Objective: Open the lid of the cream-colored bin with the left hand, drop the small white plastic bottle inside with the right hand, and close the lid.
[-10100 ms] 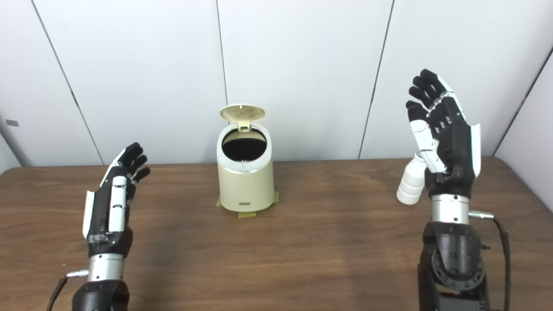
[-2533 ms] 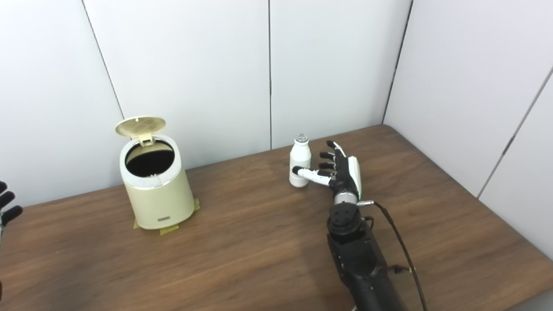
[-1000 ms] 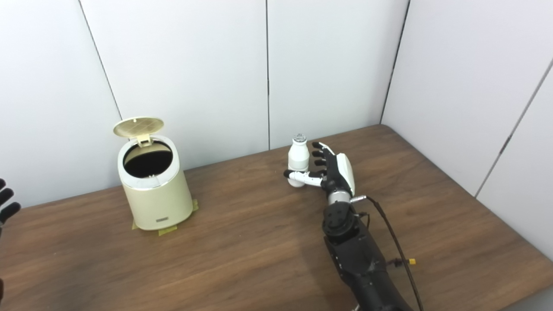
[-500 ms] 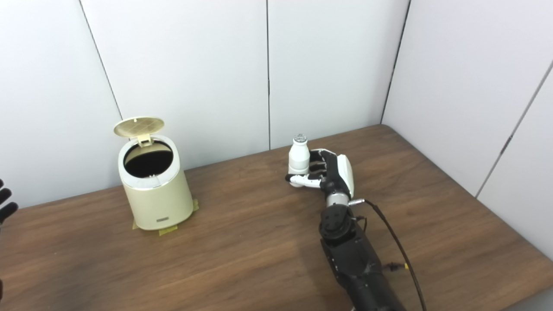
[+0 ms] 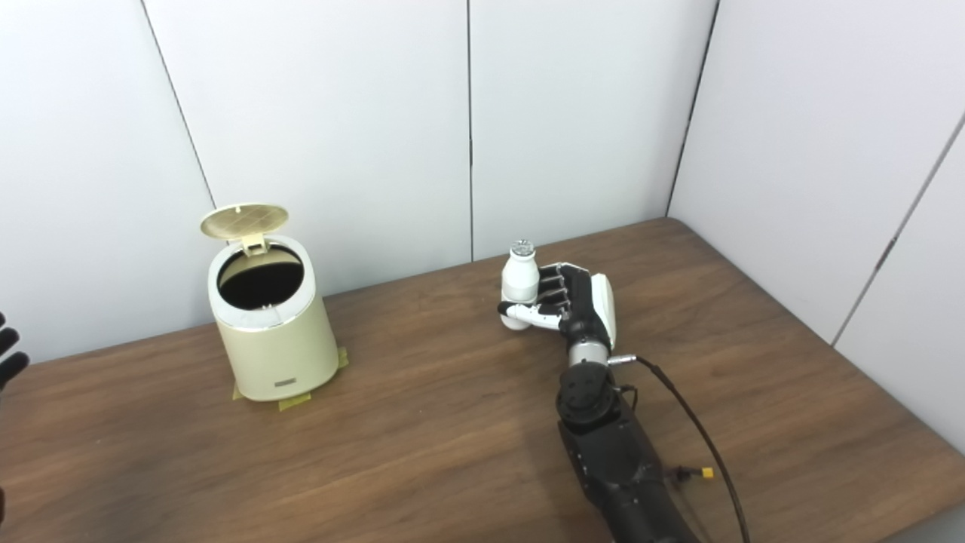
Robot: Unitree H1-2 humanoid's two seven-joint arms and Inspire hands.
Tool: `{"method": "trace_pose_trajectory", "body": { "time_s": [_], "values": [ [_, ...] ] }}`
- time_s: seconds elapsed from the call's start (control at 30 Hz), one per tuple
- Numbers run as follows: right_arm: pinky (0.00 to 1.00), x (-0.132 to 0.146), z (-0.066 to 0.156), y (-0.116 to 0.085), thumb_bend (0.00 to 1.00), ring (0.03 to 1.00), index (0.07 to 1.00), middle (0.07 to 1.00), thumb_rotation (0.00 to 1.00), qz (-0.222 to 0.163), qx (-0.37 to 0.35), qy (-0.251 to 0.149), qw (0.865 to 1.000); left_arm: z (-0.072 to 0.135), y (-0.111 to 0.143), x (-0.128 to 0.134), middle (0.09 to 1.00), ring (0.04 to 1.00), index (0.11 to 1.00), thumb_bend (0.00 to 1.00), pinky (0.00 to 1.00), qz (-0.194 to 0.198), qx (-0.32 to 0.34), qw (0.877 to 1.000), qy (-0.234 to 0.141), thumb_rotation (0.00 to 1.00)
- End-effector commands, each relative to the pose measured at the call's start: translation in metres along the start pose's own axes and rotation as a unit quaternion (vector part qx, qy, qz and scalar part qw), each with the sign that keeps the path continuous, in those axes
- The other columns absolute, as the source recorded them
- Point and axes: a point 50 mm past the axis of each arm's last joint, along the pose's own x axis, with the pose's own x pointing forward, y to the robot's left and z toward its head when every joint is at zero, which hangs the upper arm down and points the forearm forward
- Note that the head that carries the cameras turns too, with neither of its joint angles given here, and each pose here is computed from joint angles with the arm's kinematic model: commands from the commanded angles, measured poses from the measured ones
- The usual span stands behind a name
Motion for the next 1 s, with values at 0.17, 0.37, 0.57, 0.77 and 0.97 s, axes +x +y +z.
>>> {"method": "trace_pose_trajectory", "body": {
  "time_s": [0.17, 0.37, 0.57, 0.77, 0.97],
  "values": [
    [0.39, 0.011, 0.025, -0.002, 0.53, 0.436, 0.487, 0.482, 0.0, -0.015, 0.026, -0.04, 0.999, 0.019, -0.004, 0.011, 0.884, 0.879, 0.858, 0.1, 0.85, -0.008, -0.003, 0.999, -0.044, 0.68],
    [0.36, 0.009, 0.033, -0.004, 0.53, 0.429, 0.491, 0.48, 0.0, -0.004, 0.0, -0.041, 0.999, 0.017, -0.006, 0.011, 0.877, 0.871, 0.851, 0.09, 0.84, -0.006, -0.003, 0.999, -0.047, 0.67],
    [0.33, 0.006, 0.048, -0.008, 0.53, 0.398, 0.51, 0.456, 0.0, 0.013, 0.0, -0.068, 0.998, 0.017, -0.009, 0.011, 0.87, 0.862, 0.849, 0.1, 0.83, -0.004, -0.007, 0.999, -0.049, 0.62],
    [0.38, 0.005, 0.068, -0.007, 0.52, 0.446, 0.473, 0.509, 0.0, 0.035, -0.021, -0.075, 0.996, 0.015, -0.011, 0.01, 0.864, 0.858, 0.845, 0.11, 0.83, 0.001, -0.008, 0.999, -0.046, 0.61],
    [0.52, 0.003, 0.087, -0.002, 0.52, 0.557, 0.455, 0.535, 0.0, 0.05, -0.037, -0.068, 0.996, 0.011, -0.01, 0.011, 0.868, 0.861, 0.852, 0.12, 0.83, -0.005, -0.008, 0.998, -0.055, 0.65]
  ]
}}
